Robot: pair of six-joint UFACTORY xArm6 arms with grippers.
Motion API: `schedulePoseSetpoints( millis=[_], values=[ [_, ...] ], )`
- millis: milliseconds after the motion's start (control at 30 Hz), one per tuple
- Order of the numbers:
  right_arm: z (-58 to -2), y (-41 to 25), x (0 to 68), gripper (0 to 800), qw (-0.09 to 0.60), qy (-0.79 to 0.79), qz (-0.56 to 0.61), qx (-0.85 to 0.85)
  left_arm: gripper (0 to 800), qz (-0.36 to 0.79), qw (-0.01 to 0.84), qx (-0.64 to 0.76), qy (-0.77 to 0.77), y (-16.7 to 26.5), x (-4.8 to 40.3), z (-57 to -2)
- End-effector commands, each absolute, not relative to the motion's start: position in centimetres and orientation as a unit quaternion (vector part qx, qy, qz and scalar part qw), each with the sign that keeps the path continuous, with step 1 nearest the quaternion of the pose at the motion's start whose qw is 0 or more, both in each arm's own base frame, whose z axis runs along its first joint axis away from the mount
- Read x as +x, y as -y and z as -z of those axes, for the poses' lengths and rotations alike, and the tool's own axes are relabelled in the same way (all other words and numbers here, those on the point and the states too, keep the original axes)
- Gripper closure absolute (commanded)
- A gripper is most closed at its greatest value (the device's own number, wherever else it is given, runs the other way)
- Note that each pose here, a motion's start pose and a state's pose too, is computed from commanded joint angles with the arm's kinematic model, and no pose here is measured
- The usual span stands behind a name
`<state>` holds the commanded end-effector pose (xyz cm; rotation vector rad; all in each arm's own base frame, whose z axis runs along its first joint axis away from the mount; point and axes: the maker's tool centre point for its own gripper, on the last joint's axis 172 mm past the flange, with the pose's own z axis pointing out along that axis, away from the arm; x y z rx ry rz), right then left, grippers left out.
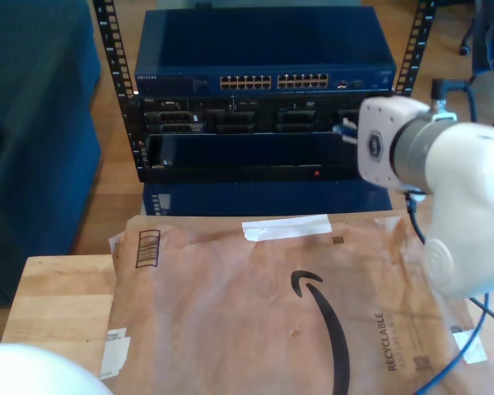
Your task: Grab the cable and plug it in
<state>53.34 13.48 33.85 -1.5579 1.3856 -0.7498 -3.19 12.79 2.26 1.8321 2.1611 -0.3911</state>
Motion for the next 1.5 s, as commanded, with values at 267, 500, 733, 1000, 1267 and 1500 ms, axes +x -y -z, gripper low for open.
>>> schedulePoseSetpoints(
  millis=[267, 500, 733, 1000, 1267, 1500],
  values=[
    [-35.2, -14.7, 57.5, 800, 0.523, -0.513, 0.353, -0.582, 0, 0.135, 0.140, 0.634, -0.748, -12.8, -3.2, -2.3],
    [-36.5, -13.9, 55.9, 800, 0.599, -0.476, 0.408, -0.499, 0, 0.136, 0.141, 0.634, -0.748, -12.7, -3.2, -2.2],
    [-34.4, -14.7, 57.2, 800, 0.596, -0.480, 0.405, -0.500, 0, 0.136, 0.141, 0.635, -0.748, -12.7, -3.2, -2.2],
    [-31.2, -14.7, 59.6, 800, 0.562, -0.510, 0.430, -0.489, 0, 0.135, 0.140, 0.634, -0.748, -12.8, -3.2, -2.3],
    [-29.6, -14.6, 60.6, 800, 0.521, -0.504, 0.505, -0.469, 0, 0.136, 0.141, 0.634, -0.748, -12.7, -3.2, -2.2],
    [-29.1, -14.0, 61.8, 800, 0.487, -0.509, 0.563, -0.432, 0, 0.136, 0.141, 0.634, -0.748, -12.7, -3.2, -2.2]
  ],
)
